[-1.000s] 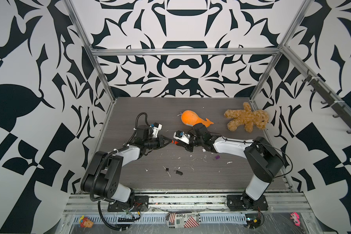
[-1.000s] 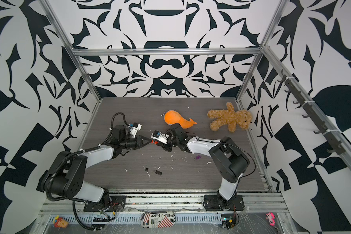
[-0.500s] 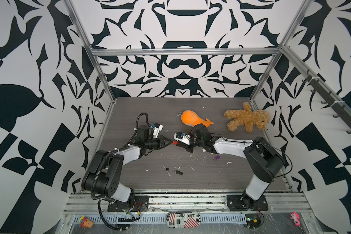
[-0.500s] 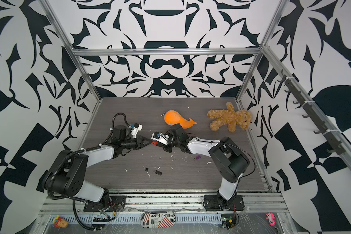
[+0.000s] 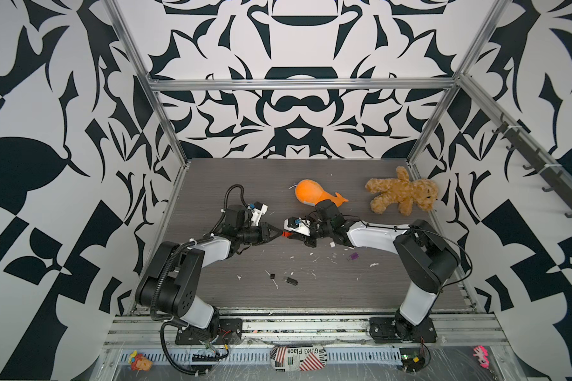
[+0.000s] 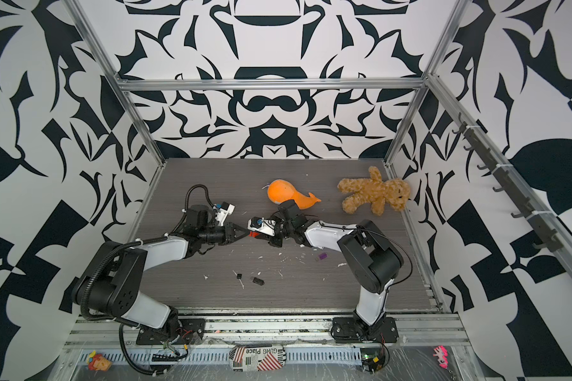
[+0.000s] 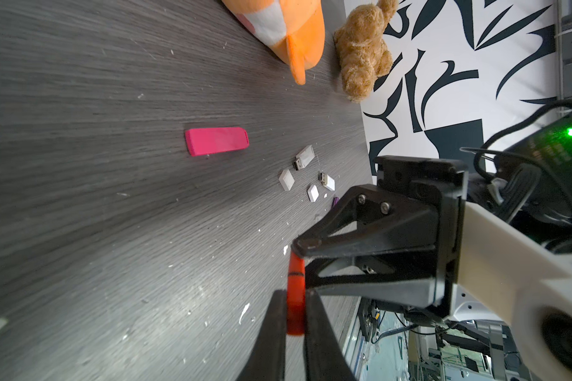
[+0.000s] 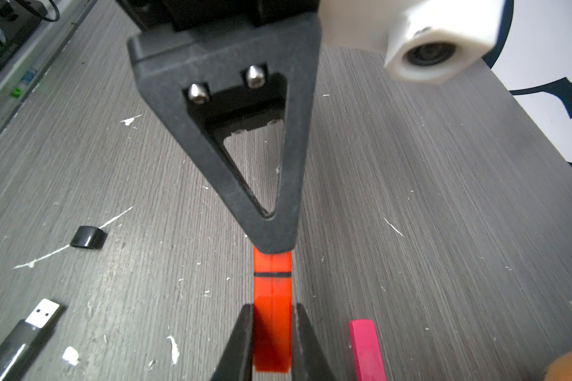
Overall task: Close the usb drive cover
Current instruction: Close the cover of the USB drive, then place the USB drive at the center of the board, then pick up the cover from the center of the board.
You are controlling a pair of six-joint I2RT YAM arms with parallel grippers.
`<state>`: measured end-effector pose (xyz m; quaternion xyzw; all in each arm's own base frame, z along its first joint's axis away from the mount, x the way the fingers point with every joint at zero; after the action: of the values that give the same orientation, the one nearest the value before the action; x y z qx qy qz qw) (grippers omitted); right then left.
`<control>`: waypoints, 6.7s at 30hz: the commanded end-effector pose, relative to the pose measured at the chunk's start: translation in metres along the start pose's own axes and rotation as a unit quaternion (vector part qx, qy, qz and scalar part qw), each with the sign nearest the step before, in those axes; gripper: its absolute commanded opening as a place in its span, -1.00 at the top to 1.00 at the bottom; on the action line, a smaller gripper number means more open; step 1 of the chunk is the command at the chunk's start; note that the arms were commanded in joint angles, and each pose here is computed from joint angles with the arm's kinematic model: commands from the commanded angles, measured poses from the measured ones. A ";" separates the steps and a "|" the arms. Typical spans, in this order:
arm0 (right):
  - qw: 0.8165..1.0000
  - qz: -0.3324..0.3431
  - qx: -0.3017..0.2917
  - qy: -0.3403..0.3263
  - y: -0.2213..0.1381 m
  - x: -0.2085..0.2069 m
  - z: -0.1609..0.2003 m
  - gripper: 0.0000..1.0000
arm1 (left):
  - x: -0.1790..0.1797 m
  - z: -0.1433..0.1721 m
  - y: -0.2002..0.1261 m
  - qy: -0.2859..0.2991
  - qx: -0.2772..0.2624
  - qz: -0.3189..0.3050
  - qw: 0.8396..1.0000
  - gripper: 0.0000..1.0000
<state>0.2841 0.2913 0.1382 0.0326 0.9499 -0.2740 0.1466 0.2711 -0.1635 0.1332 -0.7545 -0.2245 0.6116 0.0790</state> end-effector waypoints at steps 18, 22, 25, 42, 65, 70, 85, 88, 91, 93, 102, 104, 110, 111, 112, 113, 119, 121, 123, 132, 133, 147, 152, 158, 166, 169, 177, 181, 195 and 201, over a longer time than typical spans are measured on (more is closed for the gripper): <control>0.986 0.029 -0.128 -0.098 -0.005 -0.037 -0.073 0.84 | -0.003 0.018 0.027 0.017 0.056 0.026 0.998 0.75; 0.993 0.005 -0.078 -0.092 -0.006 -0.023 -0.054 0.84 | -0.006 0.016 0.022 0.032 0.040 0.009 0.999 0.74; 0.996 -0.012 -0.030 -0.084 -0.008 -0.011 -0.036 0.84 | -0.007 0.014 0.020 0.038 0.036 -0.006 0.999 0.74; 0.988 -0.039 0.142 -0.039 -0.014 -0.014 0.019 0.77 | -0.015 -0.008 -0.016 0.067 -0.048 -0.059 0.995 0.18; 0.972 -0.072 0.220 -0.042 0.016 -0.039 0.040 0.64 | -0.008 -0.005 -0.036 0.065 -0.071 -0.099 0.990 0.25; 0.973 -0.066 0.219 -0.042 0.020 -0.043 0.040 0.61 | -0.007 -0.004 -0.036 0.062 -0.071 -0.100 0.991 0.26; 0.972 -0.059 0.223 -0.042 0.016 -0.045 0.034 0.45 | -0.007 -0.003 -0.038 0.063 -0.074 -0.103 0.990 0.26; 0.972 -0.060 0.224 -0.041 0.015 -0.044 0.034 0.44 | -0.007 -0.003 -0.038 0.063 -0.074 -0.102 0.990 0.26; 0.974 -0.053 0.214 -0.046 0.012 -0.044 0.029 0.43 | -0.007 -0.002 -0.039 0.063 -0.075 -0.103 0.990 0.26; 0.977 -0.044 0.204 -0.050 0.006 -0.044 0.023 0.42 | -0.008 -0.002 -0.040 0.065 -0.079 -0.106 0.989 0.26; 0.991 -0.009 0.134 -0.018 -0.021 -0.021 -0.014 0.38 | -0.011 -0.008 -0.067 0.054 -0.125 -0.132 0.982 0.26; 0.992 -0.013 0.126 -0.004 -0.016 -0.005 -0.023 0.38 | -0.011 -0.011 -0.075 0.047 -0.136 -0.139 0.980 0.25; 0.991 0.018 0.119 0.061 0.008 0.049 -0.042 0.36 | -0.016 -0.014 -0.089 0.041 -0.159 -0.158 0.974 0.25; 0.991 0.019 0.113 0.066 0.011 0.058 -0.045 0.35 | -0.016 -0.014 -0.091 0.040 -0.161 -0.160 0.973 0.25; 0.992 0.022 0.108 0.067 0.014 0.065 -0.047 0.34 | -0.017 -0.014 -0.092 0.040 -0.164 -0.162 0.972 0.24; 0.992 0.020 0.107 0.070 0.017 0.073 -0.048 0.34 | -0.017 -0.014 -0.093 0.040 -0.164 -0.162 0.972 0.23; 0.991 0.009 0.109 0.071 0.030 0.106 -0.049 0.32 | -0.020 -0.012 -0.095 0.032 -0.160 -0.161 0.973 0.23; 0.992 0.009 0.105 0.076 0.031 0.111 -0.046 0.31 | -0.021 -0.010 -0.096 0.031 -0.162 -0.158 0.974 0.22; 0.991 0.007 0.107 0.081 0.032 0.114 -0.043 0.30 | -0.021 -0.007 -0.097 0.028 -0.165 -0.158 0.973 0.22; 0.990 -0.013 0.118 0.079 0.047 0.125 -0.036 0.25 | -0.019 -0.002 -0.097 0.025 -0.167 -0.154 0.973 0.22; 0.990 -0.018 0.119 0.080 0.048 0.127 -0.035 0.24 | -0.018 -0.002 -0.096 0.025 -0.167 -0.153 0.974 0.22; 0.986 -0.034 0.141 0.084 0.066 0.130 -0.026 0.22 | -0.011 -0.004 -0.091 0.019 -0.157 -0.154 0.975 0.21; 0.986 -0.036 0.144 0.080 0.072 0.129 -0.026 0.24 | -0.009 -0.003 -0.091 0.018 -0.157 -0.157 0.975 0.21; 0.985 -0.041 0.151 0.078 0.075 0.129 -0.025 0.31 | -0.008 -0.003 -0.091 0.017 -0.157 -0.158 0.975 0.21; 0.984 -0.055 0.155 0.074 0.075 0.132 -0.023 0.53 | -0.006 -0.002 -0.089 0.014 -0.153 -0.158 0.975 0.21; 0.983 -0.061 0.155 0.072 0.076 0.133 -0.023 0.59 | -0.005 -0.001 -0.089 0.013 -0.152 -0.157 0.976 0.21; 0.989 -0.051 0.128 0.049 0.073 0.126 -0.035 0.69 | -0.002 0.001 -0.085 0.007 -0.140 -0.146 0.979 0.21; 0.994 -0.035 0.098 0.025 0.064 0.113 -0.046 0.70 | 0.001 0.001 -0.080 0.000 -0.123 -0.131 0.984 0.21; 0.999 0.003 -0.004 0.031 0.010 0.037 -0.030 0.69 | 0.020 0.000 -0.048 -0.063 -0.057 -0.042 0.995 0.24; 0.999 0.010 -0.032 0.011 -0.002 0.023 -0.019 0.67 | 0.016 0.003 -0.029 -0.063 -0.030 -0.005 0.998 0.30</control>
<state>0.2569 0.2965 0.1320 0.0642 0.9511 -0.2863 0.0968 0.2647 -0.1215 0.1285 -0.7069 -0.2891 0.6429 0.0582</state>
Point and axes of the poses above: each gripper's point midway between its finger pads, its own y axis out along the fingers, its own x axis along the line the jaws close on, z = x × y, the point moved 8 cm from there along -y, back along the fingers, and after that the axes turned 8 degrees about -y, right-handed, at the moved point
